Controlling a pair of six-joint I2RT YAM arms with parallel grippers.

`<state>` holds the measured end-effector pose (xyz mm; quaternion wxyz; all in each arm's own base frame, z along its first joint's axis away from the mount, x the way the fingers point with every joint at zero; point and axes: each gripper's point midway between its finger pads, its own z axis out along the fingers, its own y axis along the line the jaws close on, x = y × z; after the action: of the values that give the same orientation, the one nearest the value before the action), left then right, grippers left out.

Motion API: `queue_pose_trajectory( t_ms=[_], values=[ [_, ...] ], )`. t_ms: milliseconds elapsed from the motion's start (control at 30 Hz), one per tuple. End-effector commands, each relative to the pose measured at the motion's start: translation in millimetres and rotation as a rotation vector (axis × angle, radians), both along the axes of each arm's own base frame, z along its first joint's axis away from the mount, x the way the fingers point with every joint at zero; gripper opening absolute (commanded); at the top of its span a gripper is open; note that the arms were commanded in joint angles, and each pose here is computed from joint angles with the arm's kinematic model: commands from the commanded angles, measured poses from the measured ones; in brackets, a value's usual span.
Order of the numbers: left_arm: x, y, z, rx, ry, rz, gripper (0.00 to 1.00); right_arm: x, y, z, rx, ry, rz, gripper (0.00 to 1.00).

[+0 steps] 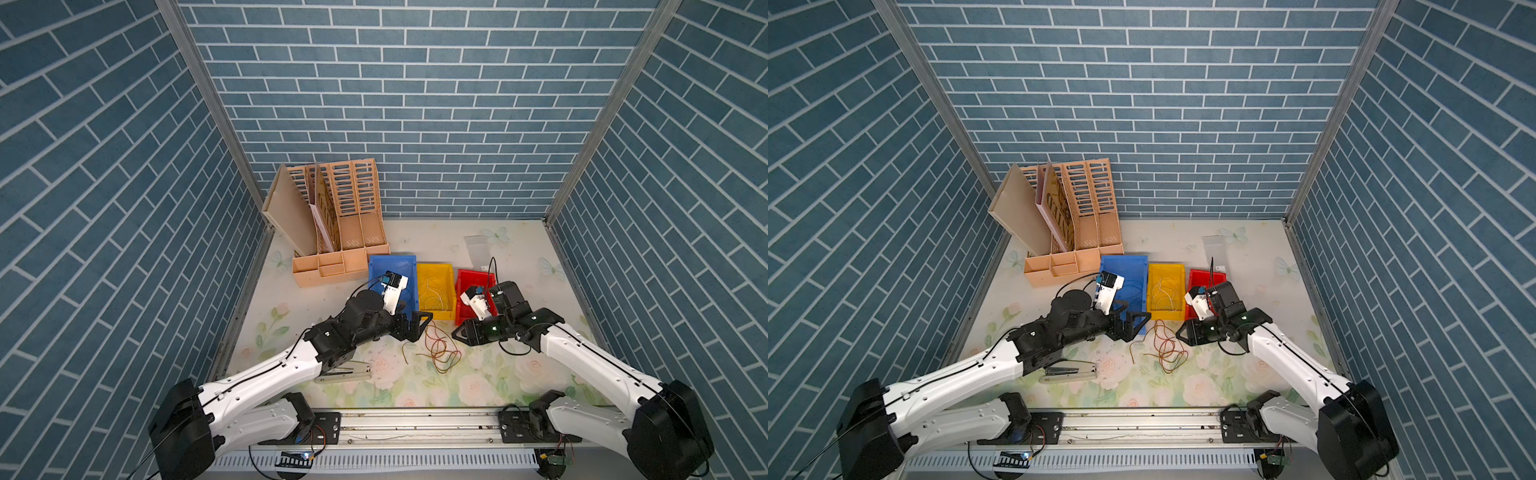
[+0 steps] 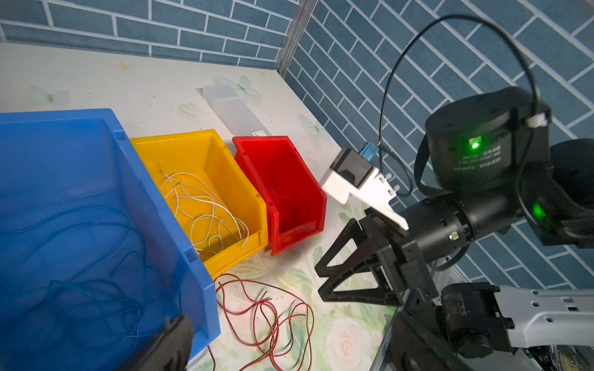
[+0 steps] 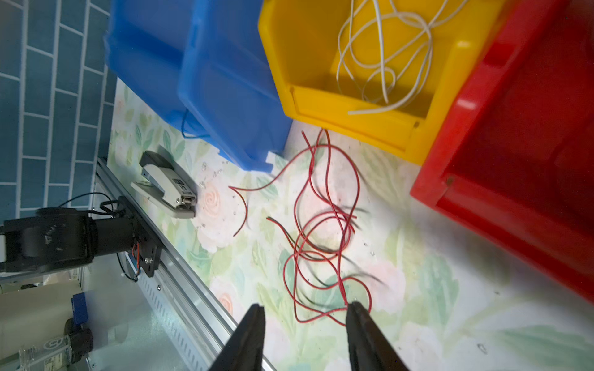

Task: Untangle and sort cables by color
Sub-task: Untie the cable.

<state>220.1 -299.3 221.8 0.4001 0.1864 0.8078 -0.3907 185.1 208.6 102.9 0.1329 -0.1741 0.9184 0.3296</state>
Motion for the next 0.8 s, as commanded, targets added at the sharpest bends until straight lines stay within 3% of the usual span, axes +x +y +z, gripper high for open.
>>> queue_pose_trajectory(
  t_ms=[0,767],
  values=[
    [-1,1,1,-0.012,-0.008,0.009,1.0,-3,-1,-9,-0.01,0.014,-0.023,0.45],
    [0,6,-10,0.025,0.015,0.03,1.0,15,11,-49,-0.082,0.019,-0.02,0.43]
  ],
)
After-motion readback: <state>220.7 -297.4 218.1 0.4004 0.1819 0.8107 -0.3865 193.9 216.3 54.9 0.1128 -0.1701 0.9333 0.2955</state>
